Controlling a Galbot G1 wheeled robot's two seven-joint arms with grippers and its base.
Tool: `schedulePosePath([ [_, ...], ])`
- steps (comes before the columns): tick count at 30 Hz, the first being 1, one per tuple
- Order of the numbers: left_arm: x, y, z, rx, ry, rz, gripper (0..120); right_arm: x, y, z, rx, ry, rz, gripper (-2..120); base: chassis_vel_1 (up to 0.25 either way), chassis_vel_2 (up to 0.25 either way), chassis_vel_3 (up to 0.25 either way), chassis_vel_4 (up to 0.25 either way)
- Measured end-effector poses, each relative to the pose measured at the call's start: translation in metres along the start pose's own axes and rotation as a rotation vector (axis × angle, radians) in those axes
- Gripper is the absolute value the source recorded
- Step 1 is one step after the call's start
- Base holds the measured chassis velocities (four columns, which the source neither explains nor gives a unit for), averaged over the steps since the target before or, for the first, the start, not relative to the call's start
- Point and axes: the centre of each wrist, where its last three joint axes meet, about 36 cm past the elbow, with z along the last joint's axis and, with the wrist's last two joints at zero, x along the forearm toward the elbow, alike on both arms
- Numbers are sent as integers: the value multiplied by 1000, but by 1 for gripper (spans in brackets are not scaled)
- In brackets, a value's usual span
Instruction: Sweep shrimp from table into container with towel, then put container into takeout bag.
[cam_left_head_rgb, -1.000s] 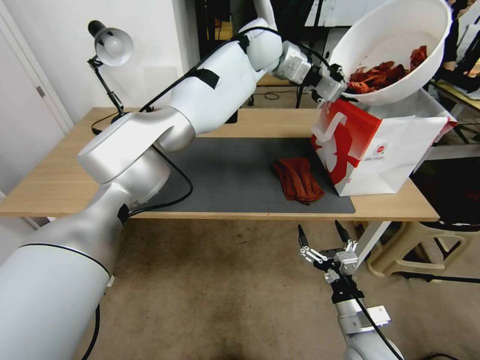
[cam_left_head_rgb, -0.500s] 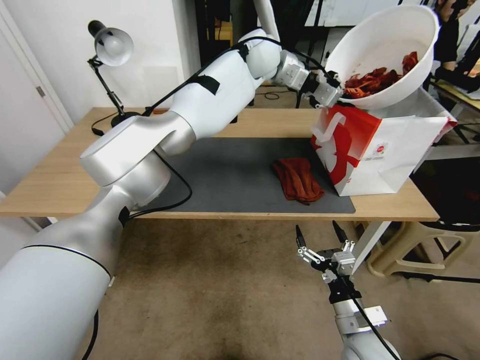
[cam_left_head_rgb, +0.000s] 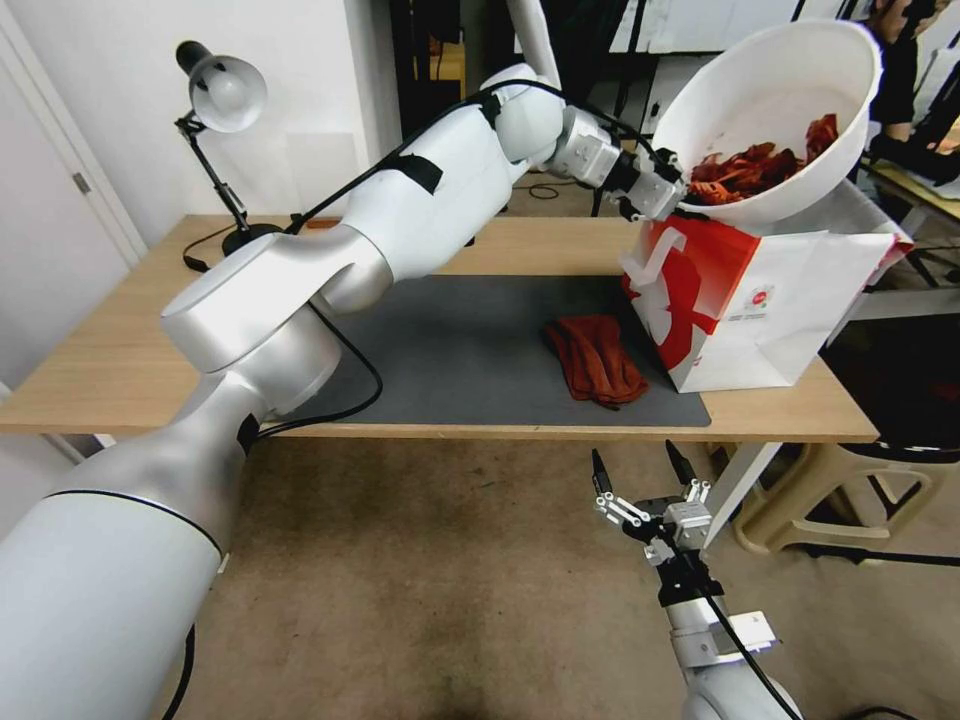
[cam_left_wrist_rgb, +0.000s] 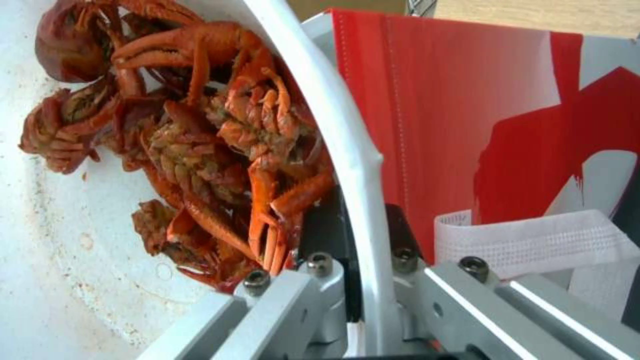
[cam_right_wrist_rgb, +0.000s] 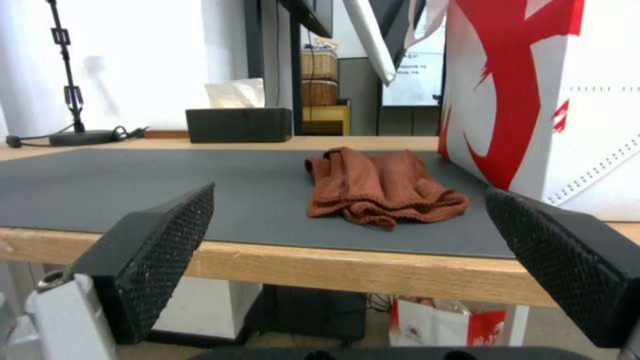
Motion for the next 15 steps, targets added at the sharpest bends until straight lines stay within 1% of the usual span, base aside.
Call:
schedulePosePath([
  [13, -4, -6, 2, 12, 11, -1, 0, -4, 0, 0, -4, -1, -2, 100, 0, 0, 0, 0],
  [14, -4, -6, 2, 13, 12, -1, 0, -4, 0, 1, -5, -1, -4, 100, 0, 0, 0, 0],
  [15, -4, -6, 2, 13, 13, -2, 5, -5, 0, 1, -6, 0, -4, 100, 0, 0, 0, 0],
])
